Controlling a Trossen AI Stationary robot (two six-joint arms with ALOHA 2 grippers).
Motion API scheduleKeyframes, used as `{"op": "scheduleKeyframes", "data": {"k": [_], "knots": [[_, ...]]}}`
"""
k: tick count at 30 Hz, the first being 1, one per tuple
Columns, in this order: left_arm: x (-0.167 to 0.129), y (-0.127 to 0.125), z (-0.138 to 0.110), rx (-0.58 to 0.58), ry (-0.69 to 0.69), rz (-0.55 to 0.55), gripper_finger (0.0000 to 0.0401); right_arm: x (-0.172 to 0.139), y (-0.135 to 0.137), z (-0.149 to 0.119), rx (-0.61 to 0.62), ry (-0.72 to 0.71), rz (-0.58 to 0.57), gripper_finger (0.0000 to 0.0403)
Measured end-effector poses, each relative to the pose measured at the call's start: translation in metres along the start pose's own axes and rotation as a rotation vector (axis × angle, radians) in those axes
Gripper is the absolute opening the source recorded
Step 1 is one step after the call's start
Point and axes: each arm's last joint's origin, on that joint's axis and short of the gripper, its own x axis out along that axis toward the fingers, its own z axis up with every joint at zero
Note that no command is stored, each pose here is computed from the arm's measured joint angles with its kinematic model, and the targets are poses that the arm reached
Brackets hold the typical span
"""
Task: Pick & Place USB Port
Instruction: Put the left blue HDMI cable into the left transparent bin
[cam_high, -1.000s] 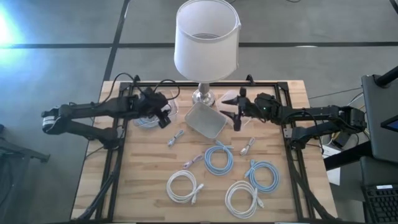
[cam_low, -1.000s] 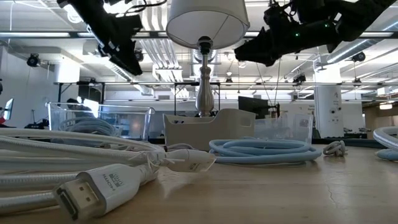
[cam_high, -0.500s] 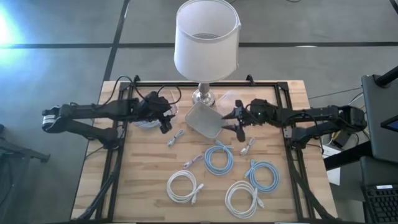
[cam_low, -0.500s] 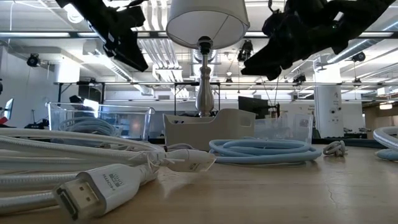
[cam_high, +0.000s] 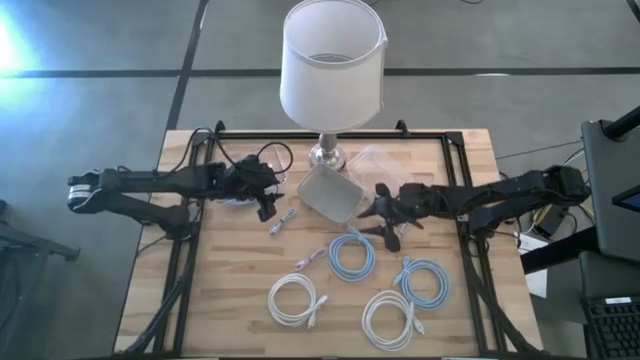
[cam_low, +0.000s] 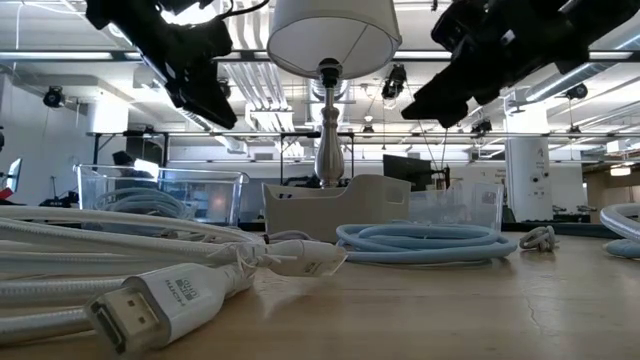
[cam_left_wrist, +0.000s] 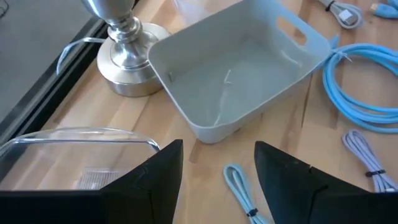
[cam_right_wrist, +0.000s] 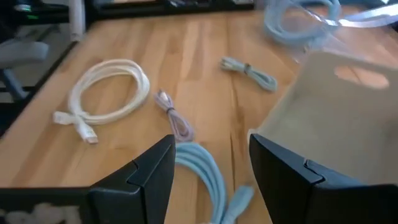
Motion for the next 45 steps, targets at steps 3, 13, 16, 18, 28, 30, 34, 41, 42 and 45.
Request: {"op": "scheduleKeyframes", "data": {"k": [3,13,16,18,28,30,34,41,42,45], "knots": [[0.001,0.0,-0.001,-0.001,-0.008,0.0,0.0202,0.0,0.006,-0.004,0.028,0.024,-0.065,0.0203],[0.001,0.0,-0.001,-0.002,-0.009,0.001,0.0202,0.003,0.016,-0.018,0.138,0.13,-0.125,0.0203],[0.001,0.0,-0.001,-0.003,-0.009,0.001,0.0202,0.013,0.014,-0.025,0.172,0.169,-0.147,0.0203],[0.001,0.0,-0.001,-0.003,-0.009,0.001,0.0202,0.02,0.013,-0.033,0.196,0.213,-0.162,0.0203],[0.001,0.0,-0.001,-0.005,-0.009,0.002,0.0202,0.049,0.013,-0.038,0.224,0.307,-0.188,0.0203],[0.001,0.0,-0.001,-0.005,-0.009,0.002,0.0202,0.054,0.012,-0.041,0.222,0.33,-0.195,0.0203],[0.001,0.0,-0.001,-0.006,-0.009,0.002,0.0202,0.062,0.013,-0.039,0.22,0.344,-0.199,0.0203],[0.001,0.0,-0.001,-0.006,-0.009,0.002,0.0202,0.07,0.012,-0.046,0.212,0.454,-0.229,0.0203],[0.001,0.0,-0.001,-0.005,-0.007,0.002,0.0202,0.072,0.011,-0.047,0.211,0.459,-0.231,0.0203],[0.002,0.0,-0.002,-0.005,-0.004,0.002,0.0202,0.078,0.011,-0.051,0.21,0.477,-0.236,0.0203]]}}
